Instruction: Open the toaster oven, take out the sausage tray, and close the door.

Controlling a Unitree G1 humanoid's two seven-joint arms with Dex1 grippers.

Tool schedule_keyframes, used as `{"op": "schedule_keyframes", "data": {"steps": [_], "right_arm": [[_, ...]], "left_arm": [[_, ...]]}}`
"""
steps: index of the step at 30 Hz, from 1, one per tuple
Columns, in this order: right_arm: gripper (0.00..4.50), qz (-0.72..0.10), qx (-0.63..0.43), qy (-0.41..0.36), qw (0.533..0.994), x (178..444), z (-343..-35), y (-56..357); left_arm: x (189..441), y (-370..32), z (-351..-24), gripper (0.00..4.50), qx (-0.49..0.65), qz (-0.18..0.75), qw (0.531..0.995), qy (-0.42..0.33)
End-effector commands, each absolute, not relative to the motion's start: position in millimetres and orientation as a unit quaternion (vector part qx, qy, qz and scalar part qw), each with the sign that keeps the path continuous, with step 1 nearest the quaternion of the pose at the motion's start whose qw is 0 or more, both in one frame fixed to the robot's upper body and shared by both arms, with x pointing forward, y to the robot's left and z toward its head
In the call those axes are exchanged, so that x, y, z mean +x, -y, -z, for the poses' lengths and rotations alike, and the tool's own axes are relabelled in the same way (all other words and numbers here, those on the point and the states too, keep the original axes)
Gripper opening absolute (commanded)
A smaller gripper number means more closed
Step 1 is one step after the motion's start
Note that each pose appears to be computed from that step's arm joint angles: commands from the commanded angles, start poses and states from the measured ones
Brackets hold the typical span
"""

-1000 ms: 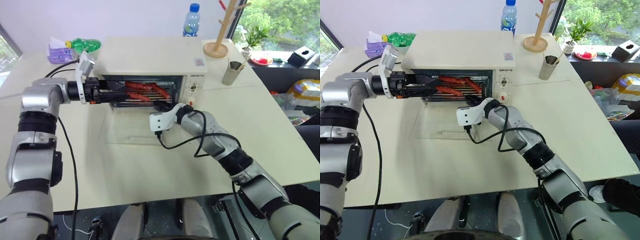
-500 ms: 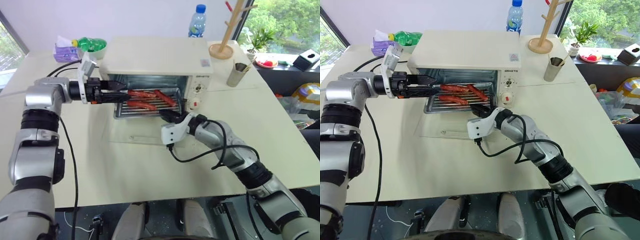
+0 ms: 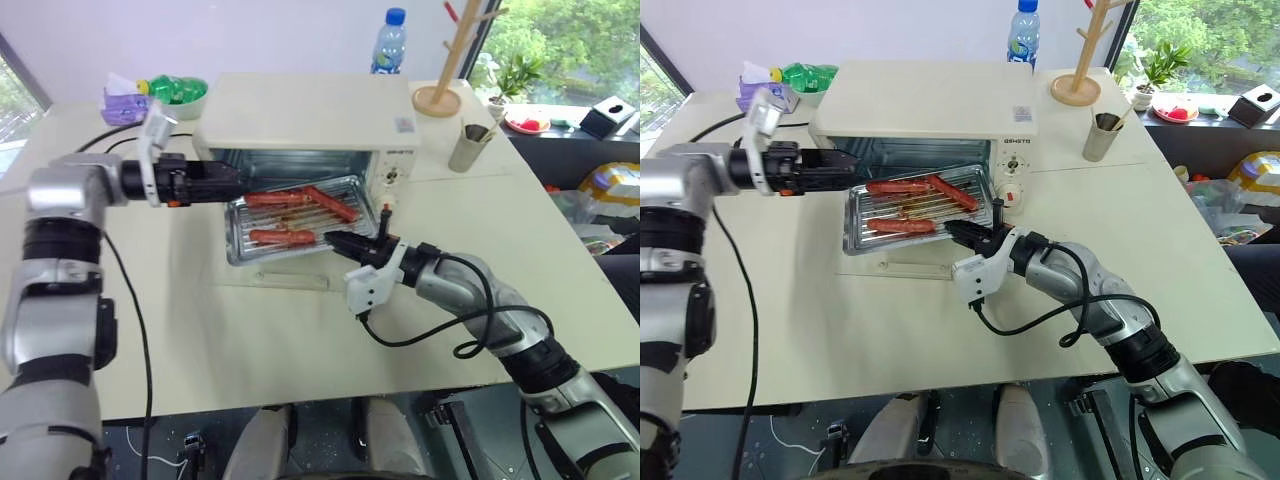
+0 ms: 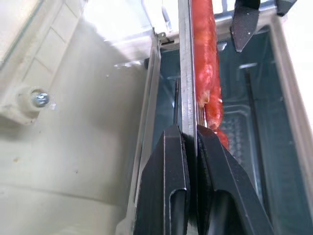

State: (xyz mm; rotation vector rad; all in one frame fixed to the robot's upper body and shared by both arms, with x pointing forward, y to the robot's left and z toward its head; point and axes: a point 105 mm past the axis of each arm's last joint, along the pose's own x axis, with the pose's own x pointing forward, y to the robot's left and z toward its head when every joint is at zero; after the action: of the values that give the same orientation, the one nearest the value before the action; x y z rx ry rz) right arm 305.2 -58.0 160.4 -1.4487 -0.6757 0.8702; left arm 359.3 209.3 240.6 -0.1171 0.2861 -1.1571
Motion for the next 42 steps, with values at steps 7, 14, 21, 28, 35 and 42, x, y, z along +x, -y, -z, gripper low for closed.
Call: {"op": "schedule_keyframes", "data": {"steps": [7,14,21,28,35,42], "right_arm": [[0.10,-0.383,-0.614,0.332,0.605,297.3,-171.8,72.1],[0.10,-0.411,-0.597,0.360,0.588,286.2,-173.7,70.4],[0.10,-0.423,-0.587,0.372,0.581,279.2,-175.5,68.5],[0.10,-0.433,-0.581,0.381,0.574,272.5,-174.9,67.1],[0.10,-0.431,-0.581,0.384,0.575,271.3,-176.5,65.3],[0.00,-0.425,-0.581,0.385,0.577,270.8,-178.6,66.0]], "left_arm": [[296.6,-238.6,-246.9,4.50,-0.214,0.497,0.823,-0.171],[248.3,-229.9,-189.0,4.50,-0.338,0.457,0.791,-0.227],[246.8,-210.2,-165.7,4.50,-0.406,0.439,0.770,-0.222],[261.3,-184.3,-158.3,4.50,-0.450,0.435,0.747,-0.226],[258.6,-159.3,-158.2,4.50,-0.477,0.439,0.722,-0.242],[263.9,-156.7,-157.8,3.15,-0.506,0.420,0.715,-0.235]]}}
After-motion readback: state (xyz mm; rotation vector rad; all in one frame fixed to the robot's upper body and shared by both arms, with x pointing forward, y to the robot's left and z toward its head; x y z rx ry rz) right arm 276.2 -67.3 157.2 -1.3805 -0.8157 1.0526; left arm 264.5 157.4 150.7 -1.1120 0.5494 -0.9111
